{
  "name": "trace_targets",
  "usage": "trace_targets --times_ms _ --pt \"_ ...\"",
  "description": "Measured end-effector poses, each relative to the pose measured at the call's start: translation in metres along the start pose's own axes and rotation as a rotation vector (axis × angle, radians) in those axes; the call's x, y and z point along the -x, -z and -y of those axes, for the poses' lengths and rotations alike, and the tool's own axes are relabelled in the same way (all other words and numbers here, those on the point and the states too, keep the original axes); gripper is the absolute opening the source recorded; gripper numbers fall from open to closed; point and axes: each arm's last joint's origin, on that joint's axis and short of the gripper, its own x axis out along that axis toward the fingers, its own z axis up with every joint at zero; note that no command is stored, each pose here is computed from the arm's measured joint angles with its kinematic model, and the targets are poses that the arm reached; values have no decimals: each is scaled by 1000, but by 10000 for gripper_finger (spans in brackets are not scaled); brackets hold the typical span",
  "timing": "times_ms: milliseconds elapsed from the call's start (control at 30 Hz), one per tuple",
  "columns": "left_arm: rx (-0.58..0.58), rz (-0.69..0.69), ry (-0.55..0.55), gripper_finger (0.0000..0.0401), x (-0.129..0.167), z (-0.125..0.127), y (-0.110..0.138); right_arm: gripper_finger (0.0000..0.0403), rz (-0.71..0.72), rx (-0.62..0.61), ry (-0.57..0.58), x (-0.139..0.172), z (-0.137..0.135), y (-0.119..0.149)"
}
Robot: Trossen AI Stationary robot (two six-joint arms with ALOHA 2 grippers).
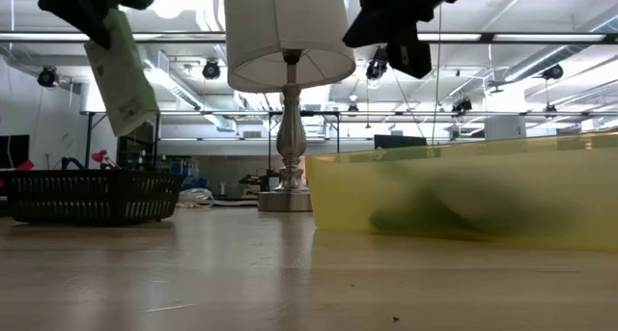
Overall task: Pick and place items into bin
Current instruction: Put the white card reader box into the black bin
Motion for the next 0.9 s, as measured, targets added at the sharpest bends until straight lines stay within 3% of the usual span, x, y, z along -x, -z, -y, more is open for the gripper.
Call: trace_targets --times_ms 100,233,400,500,900 --pt "-115 10 17 21 6 2 7 9 35 -66 -6 0 -1 -2" --pt "-184 17 16 21 9 4 16 9 73 -130 19 0 -2 -3" --pt "-201 134 -35 21 5 7 17 9 108 -134 35 0 -1 -5" --pt "-293 181 -56 21 2 11 25 9 122 -134 31 0 -2 -6" --pt "-650 101 -22 21 -32 31 55 9 120 -138 33 0 -2 -6"
